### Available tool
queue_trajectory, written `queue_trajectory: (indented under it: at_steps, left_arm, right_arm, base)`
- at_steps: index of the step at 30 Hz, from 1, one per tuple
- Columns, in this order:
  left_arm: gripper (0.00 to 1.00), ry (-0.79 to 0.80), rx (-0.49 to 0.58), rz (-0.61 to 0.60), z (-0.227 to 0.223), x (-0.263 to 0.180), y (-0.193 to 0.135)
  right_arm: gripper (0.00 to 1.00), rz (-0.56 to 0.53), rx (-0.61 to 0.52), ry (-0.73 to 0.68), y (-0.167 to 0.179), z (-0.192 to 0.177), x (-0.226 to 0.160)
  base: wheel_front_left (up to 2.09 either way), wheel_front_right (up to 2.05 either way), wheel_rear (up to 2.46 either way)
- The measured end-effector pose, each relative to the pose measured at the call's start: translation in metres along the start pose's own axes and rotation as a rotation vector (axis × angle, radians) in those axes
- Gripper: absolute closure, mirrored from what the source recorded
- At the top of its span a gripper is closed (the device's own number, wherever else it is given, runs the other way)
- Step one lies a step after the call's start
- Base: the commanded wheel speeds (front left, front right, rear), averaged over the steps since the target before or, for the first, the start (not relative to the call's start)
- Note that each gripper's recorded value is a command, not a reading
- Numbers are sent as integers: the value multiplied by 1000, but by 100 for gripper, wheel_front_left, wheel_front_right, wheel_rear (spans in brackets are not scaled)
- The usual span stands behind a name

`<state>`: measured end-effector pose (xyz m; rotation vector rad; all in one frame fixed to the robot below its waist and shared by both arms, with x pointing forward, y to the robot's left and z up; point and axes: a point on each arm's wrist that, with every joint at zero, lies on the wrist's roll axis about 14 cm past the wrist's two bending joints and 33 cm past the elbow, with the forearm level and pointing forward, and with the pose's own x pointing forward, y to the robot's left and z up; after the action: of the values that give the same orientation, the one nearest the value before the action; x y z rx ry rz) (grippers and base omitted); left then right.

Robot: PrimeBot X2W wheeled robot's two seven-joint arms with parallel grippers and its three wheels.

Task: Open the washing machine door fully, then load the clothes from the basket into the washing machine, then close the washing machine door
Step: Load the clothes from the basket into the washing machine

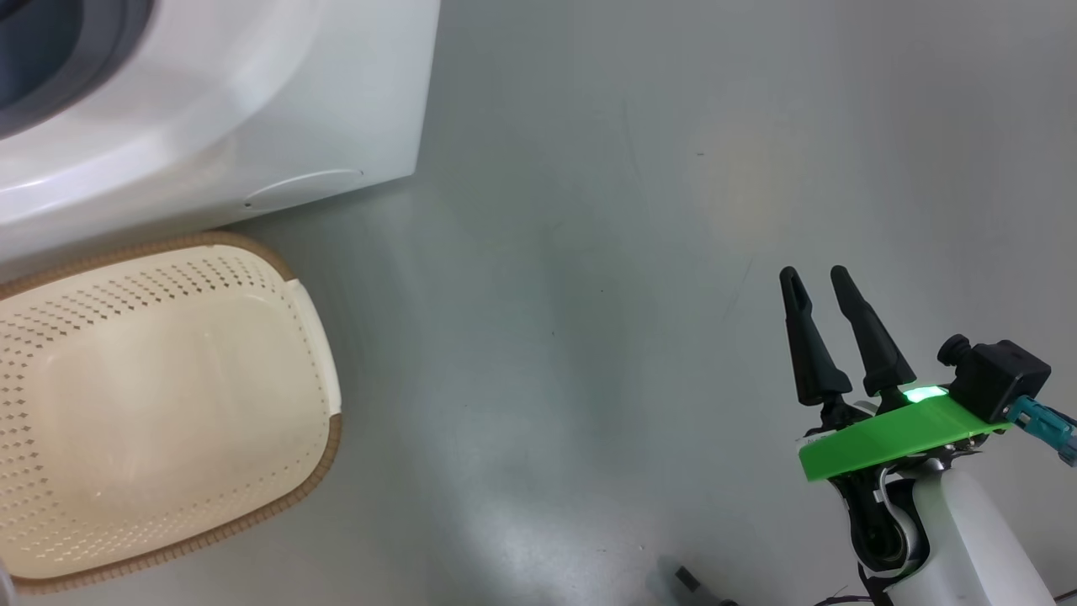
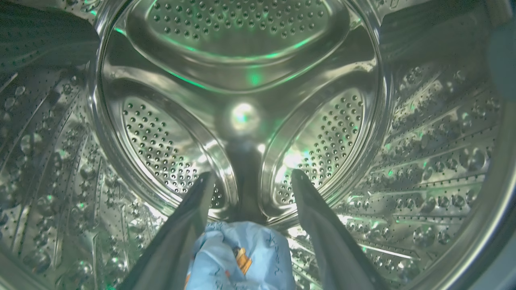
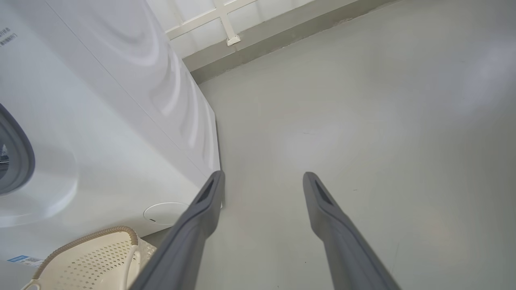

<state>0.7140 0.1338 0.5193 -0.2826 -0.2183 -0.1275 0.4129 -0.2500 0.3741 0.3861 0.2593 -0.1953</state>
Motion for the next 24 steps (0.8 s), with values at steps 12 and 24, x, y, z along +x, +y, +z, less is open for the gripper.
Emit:
queue_trajectory:
  at_steps: [12,24]
  left_arm:
    - [0,42,-7,33,-13,-20,10]
    - [0,121,6,33,-34,-62,10]
  right_arm:
    - [0,18,-7,-7,3,4,1]
    - [0,54,-23,-19,10,11,4]
  base:
    - [0,0,0]
    - [0,0,0]
